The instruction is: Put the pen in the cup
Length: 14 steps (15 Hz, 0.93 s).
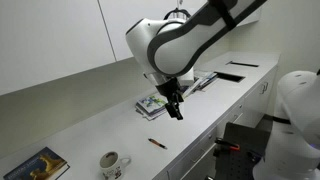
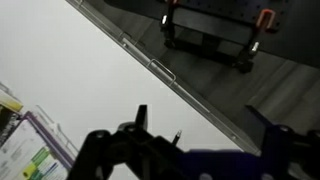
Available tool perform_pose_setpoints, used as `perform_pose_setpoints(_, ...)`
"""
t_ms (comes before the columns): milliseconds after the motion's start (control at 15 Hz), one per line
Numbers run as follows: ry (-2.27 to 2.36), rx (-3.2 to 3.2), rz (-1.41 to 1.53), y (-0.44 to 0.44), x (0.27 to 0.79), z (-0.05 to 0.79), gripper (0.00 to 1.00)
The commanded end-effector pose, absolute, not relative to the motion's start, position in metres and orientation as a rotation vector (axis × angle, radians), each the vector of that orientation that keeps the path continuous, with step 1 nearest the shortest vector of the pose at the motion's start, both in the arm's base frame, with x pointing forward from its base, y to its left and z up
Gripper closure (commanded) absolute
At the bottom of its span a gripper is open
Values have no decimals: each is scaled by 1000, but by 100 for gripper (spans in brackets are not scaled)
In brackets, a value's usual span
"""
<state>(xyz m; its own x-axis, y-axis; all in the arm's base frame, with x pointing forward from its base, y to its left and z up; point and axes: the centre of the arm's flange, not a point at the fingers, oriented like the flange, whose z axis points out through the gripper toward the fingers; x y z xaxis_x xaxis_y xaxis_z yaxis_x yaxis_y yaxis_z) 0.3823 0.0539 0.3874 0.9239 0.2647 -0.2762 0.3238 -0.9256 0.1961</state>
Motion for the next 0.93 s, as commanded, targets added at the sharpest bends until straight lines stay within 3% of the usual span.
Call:
perform_pose_setpoints(0,442,2845,-360,54,382,387,0)
perform_pose_setpoints(267,437,2871,-349,55,387,384,0)
perform_pose_setpoints(867,106,3215,6,25,484,290,0)
